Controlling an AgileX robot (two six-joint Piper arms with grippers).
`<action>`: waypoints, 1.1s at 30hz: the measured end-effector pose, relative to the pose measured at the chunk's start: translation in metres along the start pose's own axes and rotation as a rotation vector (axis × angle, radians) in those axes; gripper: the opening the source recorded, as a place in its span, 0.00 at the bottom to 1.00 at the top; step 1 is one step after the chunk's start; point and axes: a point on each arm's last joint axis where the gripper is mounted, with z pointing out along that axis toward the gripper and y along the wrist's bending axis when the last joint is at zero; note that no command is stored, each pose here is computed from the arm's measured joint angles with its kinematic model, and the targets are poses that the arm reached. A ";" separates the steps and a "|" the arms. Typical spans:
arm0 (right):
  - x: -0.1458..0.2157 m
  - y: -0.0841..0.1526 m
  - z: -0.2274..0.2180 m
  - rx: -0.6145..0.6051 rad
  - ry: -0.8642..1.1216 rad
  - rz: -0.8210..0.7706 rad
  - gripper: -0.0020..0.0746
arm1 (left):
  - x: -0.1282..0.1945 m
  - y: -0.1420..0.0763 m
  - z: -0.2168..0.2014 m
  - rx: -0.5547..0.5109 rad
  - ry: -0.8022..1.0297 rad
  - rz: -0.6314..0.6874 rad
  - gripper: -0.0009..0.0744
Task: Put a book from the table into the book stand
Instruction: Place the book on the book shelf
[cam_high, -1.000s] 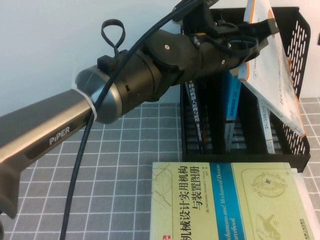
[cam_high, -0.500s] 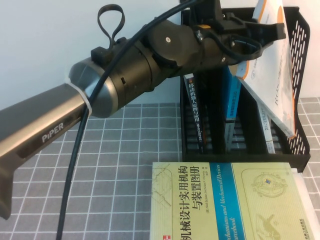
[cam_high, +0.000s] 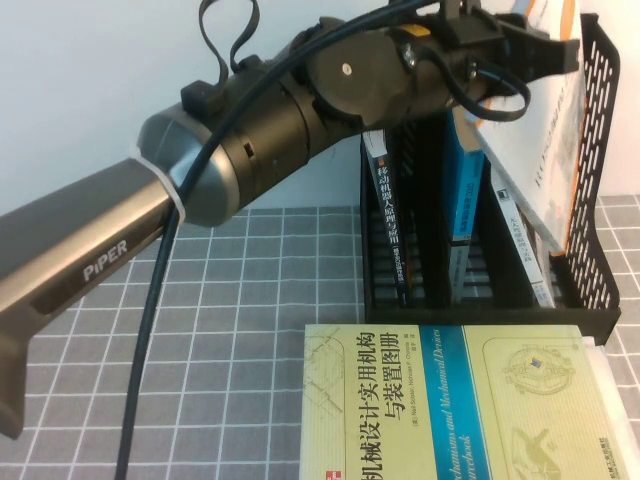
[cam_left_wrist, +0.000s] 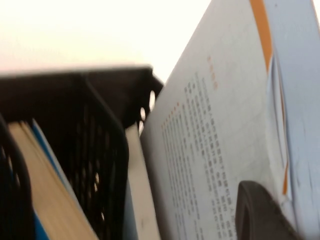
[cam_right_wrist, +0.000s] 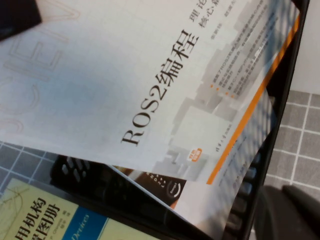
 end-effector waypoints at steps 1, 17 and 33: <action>0.000 0.000 0.000 -0.003 -0.003 0.002 0.02 | -0.003 -0.001 0.000 -0.001 -0.013 0.016 0.15; 0.000 0.006 0.000 -0.061 0.003 0.027 0.02 | -0.030 -0.013 -0.008 0.017 -0.094 0.315 0.15; 0.000 0.007 0.000 -0.079 0.006 0.033 0.02 | -0.077 -0.043 -0.029 0.001 -0.241 0.668 0.15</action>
